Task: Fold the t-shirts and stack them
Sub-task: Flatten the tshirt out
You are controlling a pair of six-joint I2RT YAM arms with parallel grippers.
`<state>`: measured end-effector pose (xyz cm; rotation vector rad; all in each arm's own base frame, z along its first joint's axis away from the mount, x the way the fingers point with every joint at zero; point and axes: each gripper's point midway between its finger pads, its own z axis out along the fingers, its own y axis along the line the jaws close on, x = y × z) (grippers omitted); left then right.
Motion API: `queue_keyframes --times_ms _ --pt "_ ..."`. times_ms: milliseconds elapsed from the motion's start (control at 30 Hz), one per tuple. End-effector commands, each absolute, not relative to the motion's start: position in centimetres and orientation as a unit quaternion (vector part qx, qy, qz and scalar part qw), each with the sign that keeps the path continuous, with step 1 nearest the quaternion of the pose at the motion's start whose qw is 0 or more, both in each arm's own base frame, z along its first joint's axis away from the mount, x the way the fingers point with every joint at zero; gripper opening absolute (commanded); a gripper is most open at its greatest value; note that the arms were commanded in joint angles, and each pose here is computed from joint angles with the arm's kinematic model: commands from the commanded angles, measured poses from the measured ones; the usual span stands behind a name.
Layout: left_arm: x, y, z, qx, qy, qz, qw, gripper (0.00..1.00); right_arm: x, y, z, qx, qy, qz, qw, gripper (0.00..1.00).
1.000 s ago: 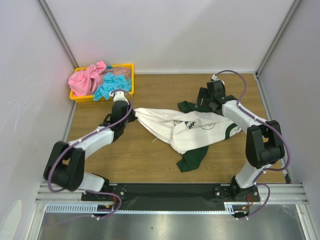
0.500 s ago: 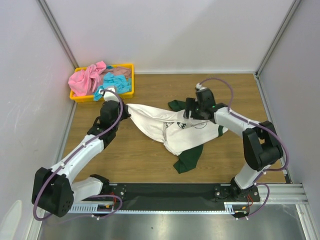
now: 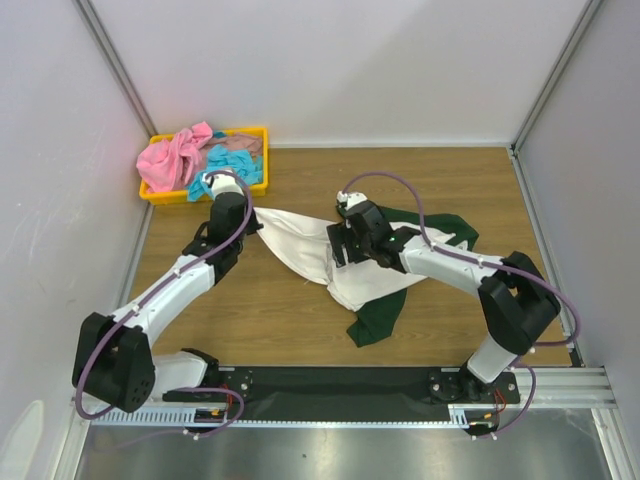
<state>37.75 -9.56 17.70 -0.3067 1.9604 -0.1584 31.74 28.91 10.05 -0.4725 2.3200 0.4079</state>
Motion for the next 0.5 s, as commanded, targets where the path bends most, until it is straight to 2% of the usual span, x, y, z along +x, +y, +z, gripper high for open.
queue_keyframes --times_ms 0,100,267,367,400,467 --pt "38.9 -9.2 20.4 -0.150 0.804 -0.071 0.571 0.00 33.0 27.6 8.8 -0.169 0.910 0.078 0.370 0.79" --pt "39.0 -9.3 20.3 -0.145 0.806 -0.072 0.570 0.00 33.1 28.1 8.3 -0.178 0.908 0.056 0.376 0.79" --pt "39.0 -9.3 19.5 -0.143 0.809 -0.069 0.566 0.00 32.9 29.8 7.6 -0.180 0.909 0.086 0.366 0.74" --pt "39.0 -9.2 19.2 -0.144 0.811 -0.064 0.564 0.00 32.6 29.5 6.7 -0.185 0.914 0.075 0.353 0.52" --pt "39.0 -9.1 19.3 -0.144 0.811 -0.061 0.564 0.00 32.6 29.0 6.4 -0.185 0.916 0.064 0.351 0.34" --pt "39.1 -8.9 19.4 -0.146 0.809 -0.058 0.566 0.00 32.5 27.7 6.2 -0.182 0.918 0.034 0.349 0.16"
